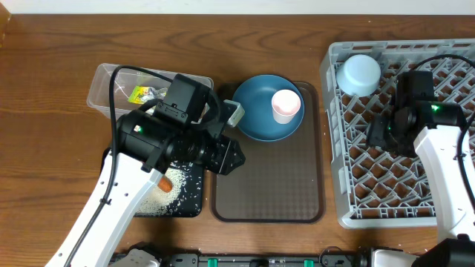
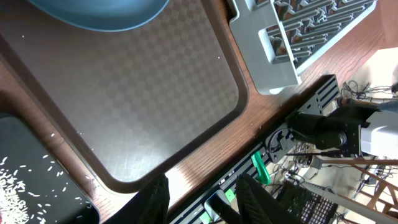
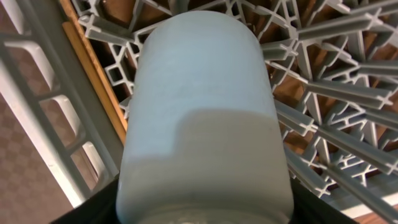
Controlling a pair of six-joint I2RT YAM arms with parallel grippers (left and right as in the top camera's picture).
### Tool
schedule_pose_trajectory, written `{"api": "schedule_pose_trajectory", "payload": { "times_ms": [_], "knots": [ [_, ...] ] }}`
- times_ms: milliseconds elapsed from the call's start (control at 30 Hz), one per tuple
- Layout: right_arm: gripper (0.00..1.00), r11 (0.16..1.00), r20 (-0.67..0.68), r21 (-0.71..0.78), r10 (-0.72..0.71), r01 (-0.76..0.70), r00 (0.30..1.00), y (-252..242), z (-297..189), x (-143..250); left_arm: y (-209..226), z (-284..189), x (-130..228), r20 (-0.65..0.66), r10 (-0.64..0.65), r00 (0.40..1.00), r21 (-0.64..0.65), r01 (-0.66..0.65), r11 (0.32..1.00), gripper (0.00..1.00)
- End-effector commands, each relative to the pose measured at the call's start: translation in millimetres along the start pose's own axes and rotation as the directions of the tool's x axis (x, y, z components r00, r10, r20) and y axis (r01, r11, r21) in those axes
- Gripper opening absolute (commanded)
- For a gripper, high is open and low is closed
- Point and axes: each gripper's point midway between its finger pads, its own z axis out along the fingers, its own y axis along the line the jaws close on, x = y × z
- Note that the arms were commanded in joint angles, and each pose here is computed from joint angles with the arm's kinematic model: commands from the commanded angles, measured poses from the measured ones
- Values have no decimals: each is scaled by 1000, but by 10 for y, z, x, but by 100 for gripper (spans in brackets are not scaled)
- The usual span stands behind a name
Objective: Sort waste into correct bins and load items into the dishwasher rack
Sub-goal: 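Carry the blue cup into the rack and set it upside down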
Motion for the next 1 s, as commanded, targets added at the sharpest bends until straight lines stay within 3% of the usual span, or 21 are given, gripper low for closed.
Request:
{"api": "schedule_pose_trajectory", "payload": {
  "times_ms": [0, 300, 433, 700, 867, 967],
  "knots": [
    [68, 1000, -8, 7, 21, -20, 1000, -44, 27, 11, 31, 21, 13, -8, -2, 1000, -13, 2, 1000, 39],
    [71, 1000, -9, 8, 20, -20, 1000, -45, 27, 12, 30, 21, 12, -8, -2, 1000, -13, 2, 1000, 39],
    [83, 1000, -1, 5, 21, -21, 1000, -40, 27, -7, 30, 21, 13, -9, -2, 1000, -13, 2, 1000, 39],
    [83, 1000, 26, -6, 24, -23, 999, -22, -67, -91, 31, 21, 8, -6, -1, 1000, -13, 1, 1000, 39],
    [83, 999, 103, -49, 25, -20, 994, 30, -360, -270, 29, 21, 5, -5, -1, 1000, -13, 1, 1000, 39],
    [83, 989, 152, -137, -32, 54, 988, 173, -604, -343, 34, 22, -13, 1, 1, 1000, -15, -1, 1000, 39]
  ]
}}
